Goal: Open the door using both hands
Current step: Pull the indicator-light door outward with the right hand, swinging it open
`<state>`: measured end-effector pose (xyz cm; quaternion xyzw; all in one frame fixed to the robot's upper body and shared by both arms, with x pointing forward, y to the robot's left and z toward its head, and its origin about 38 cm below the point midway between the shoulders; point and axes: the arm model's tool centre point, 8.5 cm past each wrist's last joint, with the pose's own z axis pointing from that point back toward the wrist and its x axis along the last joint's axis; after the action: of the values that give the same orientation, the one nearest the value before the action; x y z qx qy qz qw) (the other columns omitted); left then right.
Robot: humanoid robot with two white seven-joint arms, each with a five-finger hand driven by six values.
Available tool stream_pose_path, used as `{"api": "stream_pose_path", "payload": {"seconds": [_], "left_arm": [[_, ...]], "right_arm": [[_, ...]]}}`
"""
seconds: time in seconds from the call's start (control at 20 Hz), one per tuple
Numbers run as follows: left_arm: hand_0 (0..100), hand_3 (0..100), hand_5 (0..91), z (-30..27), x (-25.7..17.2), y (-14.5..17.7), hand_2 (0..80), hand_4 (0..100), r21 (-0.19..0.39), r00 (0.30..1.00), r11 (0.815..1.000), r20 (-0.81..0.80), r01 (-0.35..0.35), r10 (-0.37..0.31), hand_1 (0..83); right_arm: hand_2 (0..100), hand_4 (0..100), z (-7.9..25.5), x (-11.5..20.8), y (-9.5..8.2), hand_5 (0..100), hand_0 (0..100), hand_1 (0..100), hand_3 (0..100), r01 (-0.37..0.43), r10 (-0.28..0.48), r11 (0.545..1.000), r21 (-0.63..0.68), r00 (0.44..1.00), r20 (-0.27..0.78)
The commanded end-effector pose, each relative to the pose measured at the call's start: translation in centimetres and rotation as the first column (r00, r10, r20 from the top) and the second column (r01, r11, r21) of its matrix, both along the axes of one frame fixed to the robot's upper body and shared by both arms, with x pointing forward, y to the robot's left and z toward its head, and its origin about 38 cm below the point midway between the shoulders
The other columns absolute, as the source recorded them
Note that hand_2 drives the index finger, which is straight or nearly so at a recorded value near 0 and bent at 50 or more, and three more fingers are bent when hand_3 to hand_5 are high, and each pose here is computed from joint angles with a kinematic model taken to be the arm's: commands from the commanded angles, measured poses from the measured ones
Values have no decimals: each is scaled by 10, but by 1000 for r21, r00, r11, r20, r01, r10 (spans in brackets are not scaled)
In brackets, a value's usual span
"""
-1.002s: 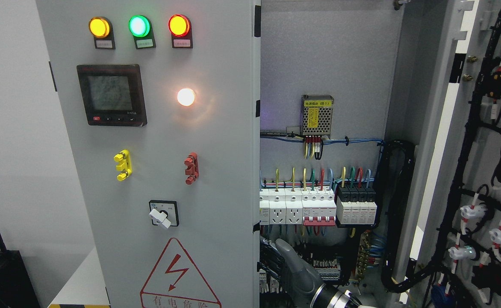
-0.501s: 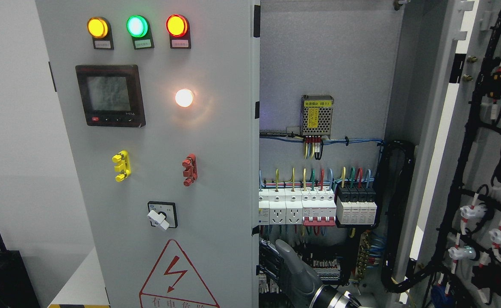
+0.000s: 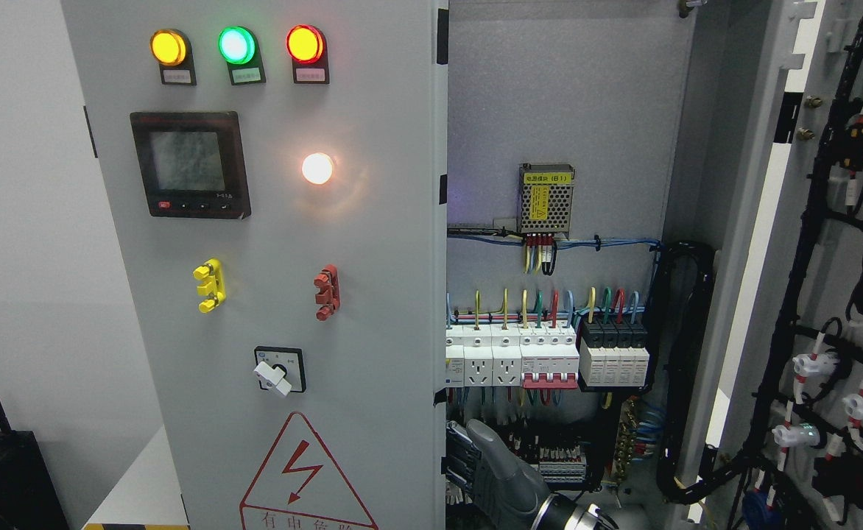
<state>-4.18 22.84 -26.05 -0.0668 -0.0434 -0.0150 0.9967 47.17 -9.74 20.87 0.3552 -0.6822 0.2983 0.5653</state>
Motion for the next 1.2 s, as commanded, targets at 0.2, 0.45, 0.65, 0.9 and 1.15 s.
{"api": "stream_pose_path", "payload": {"seconds": [0.2,0.45,0.65,0.9,1.15], "left_arm": [[0,0,0,-1,10,2,0,31,6,1000,1000,31,2,-2,0],[0,0,0,-1,11,2,0,31,6,999,1000,32,2,-2,0],[0,0,0,-1,11,2,0,31,6,999,1000,33,2,-2,0],[0,0,0,-1,11,2,0,31,6,999,1000,33,2,-2,0],[0,0,0,-1,11,2,0,31,6,999,1000,33,2,-2,0]], "right_arm": [[0,0,5,-13,10,0,107,0,0,-85,84,996,3,996,26],[0,0,8,-21,17,0,107,0,0,-113,112,994,11,993,39],[0,0,6,-28,21,0,107,0,0,-128,127,992,21,991,39],[0,0,9,-42,31,0,107,0,0,-183,181,981,66,983,31],[0,0,7,-54,38,0,107,0,0,-211,209,975,69,977,38]]}}
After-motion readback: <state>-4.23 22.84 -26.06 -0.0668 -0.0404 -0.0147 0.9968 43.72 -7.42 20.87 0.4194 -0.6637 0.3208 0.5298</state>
